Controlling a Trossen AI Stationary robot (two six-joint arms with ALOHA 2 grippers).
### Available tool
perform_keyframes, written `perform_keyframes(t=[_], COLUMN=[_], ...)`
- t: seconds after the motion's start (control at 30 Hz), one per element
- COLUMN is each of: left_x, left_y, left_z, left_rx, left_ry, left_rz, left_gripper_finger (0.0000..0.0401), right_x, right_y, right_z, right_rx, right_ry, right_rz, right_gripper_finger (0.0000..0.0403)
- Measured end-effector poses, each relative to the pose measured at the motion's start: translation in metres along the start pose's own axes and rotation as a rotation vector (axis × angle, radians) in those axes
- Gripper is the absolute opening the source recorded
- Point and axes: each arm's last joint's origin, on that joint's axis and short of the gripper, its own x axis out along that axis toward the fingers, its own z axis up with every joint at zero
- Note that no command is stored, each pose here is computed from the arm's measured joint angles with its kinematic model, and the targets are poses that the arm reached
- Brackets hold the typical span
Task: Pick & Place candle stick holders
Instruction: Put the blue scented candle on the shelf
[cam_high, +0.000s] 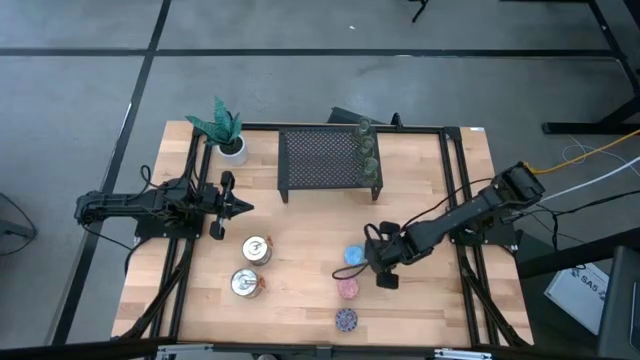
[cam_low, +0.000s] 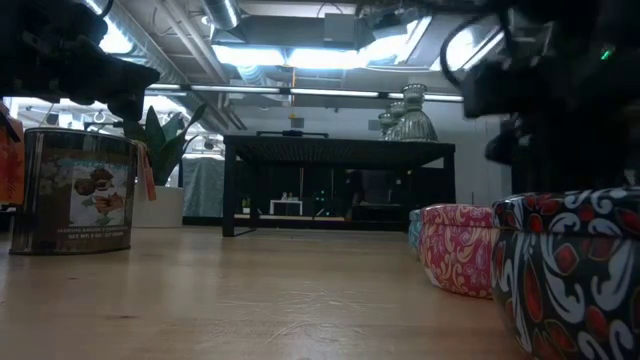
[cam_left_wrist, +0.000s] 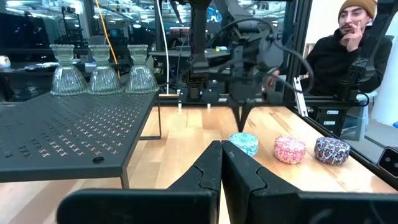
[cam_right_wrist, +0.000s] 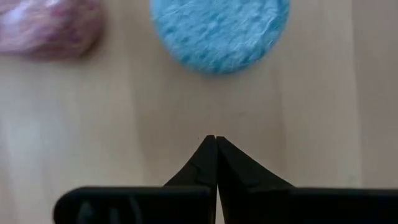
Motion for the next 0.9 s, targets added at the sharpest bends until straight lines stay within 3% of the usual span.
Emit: perform_keyframes(t=[0.17,0.3,0.47,0.7,0.9], left_x=[0.0,0.0,0.0,0.0,0.0], left_y=[0.0,0.0,0.0,0.0,0.0], left_z=[0.0,0.0,0.0,0.0,0.0], left_rx=[0.0,0.0,0.0,0.0,0.0], left_ry=[0.0,0.0,0.0,0.0,0.0], left_rz=[0.0,0.001,0.001,0.001,0.001], left_gripper_finger=[0.0002,0.0002,0.0002,0.0002,0.0002], right_x=[0.019,0.035,0.032,-0.004,-0.054], right_y=[-0.006,-0.005,0.0,0.0,0.0], right_z=[0.021,0.045,0.065,0.059,0.039], right_rx=[-0.068,-0.134,-0.192,-0.214,-0.254], right_ry=[-0.141,-0.338,-0.547,-0.554,-0.502], right_rz=[0.021,0.077,0.126,0.127,0.217], right_gripper_finger=[0.0002,0.0002,0.0002,0.0002,0.0002])
